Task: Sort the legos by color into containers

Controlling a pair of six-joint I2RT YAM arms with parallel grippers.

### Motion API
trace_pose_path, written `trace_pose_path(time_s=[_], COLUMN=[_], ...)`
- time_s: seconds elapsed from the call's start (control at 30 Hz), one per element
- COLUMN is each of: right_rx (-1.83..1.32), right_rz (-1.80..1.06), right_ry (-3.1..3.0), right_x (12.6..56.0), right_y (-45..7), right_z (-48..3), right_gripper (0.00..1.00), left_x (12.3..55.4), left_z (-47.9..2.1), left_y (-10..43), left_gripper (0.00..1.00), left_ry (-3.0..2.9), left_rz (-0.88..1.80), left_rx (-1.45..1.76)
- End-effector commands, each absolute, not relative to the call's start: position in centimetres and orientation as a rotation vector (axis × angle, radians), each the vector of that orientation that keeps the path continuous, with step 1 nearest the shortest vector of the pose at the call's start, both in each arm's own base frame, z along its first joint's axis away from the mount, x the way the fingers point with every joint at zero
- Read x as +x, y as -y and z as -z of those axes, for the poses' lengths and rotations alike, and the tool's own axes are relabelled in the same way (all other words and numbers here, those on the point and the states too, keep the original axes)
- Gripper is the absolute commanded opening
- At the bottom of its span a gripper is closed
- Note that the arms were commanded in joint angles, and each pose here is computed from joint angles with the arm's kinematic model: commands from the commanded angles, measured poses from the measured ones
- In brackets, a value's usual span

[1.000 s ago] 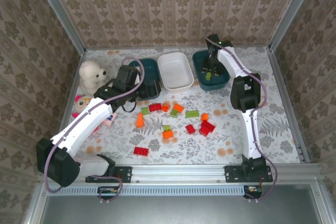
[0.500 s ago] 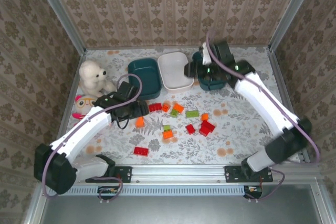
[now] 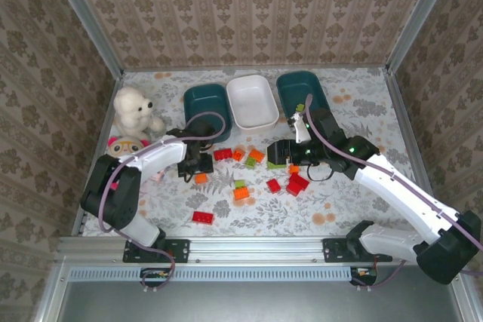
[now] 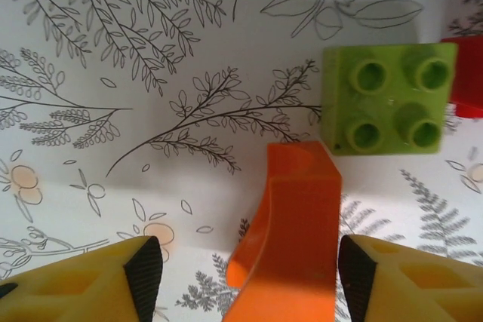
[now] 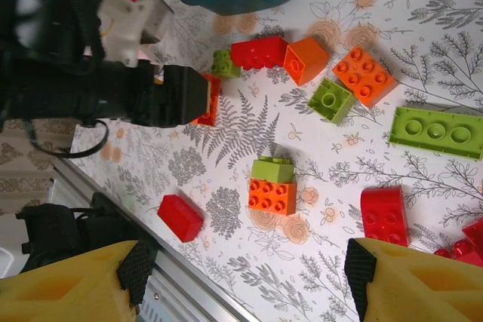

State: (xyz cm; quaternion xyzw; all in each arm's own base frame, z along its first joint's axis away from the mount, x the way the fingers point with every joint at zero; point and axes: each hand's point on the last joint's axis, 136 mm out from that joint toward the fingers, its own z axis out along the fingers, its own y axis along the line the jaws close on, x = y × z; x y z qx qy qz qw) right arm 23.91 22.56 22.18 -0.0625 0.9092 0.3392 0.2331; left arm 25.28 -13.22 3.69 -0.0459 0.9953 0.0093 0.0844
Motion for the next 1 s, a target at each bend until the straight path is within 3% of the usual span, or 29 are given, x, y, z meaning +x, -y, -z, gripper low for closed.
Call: trace_pose_path(time_s=[0.0, 0.2, 0.37, 0.47, 0.53, 0.77, 0.97], right_rx=[-0.155, -0.153, -0.163, -0.165, -0.167, -0.169, -0.163], right_rz=[-0.961, -0.952, -0.942, -0.933, -0.929, -0.908, -0.908], right_ry=[-2.498, -2.518, -2.534, -2.539, -2.54, -2.51, -2.479], right_x=[23.3, 23.9, 24.2, 24.3, 24.3, 24.9, 26.0], right_y=[-22.6, -23.0, -23.2, -23.2, -23.2, -23.0, -23.4], right_z=[-22.7, -22.2, -21.9, -21.7, -21.7, -23.1, -24.4], right_gripper=[0.72, 0.72, 0.72, 0.72, 0.72, 0.72, 0.72], left_x=[26.0, 26.0, 25.7, 25.5, 25.5, 25.9, 29.9], left_z=[-3.6, -2.4, -2.4, -3.1, -4.0, -9.9, -16.2], left_y=[13.5, 13.8, 13.5, 13.5, 13.4, 13.0, 14.2], left_gripper=[0.64, 0.49, 0.45, 0.34, 0.29, 0.24, 0.22], left_ry=[-2.949, -2.977, -2.98, -2.962, -2.941, -2.841, -2.722], left_rz=[-0.015, -0.02, -0.048, -0.053, -0.06, -0.046, 0.065], left_rx=[-0.132, -0.131, -0.133, -0.118, -0.11, -0.079, -0.061])
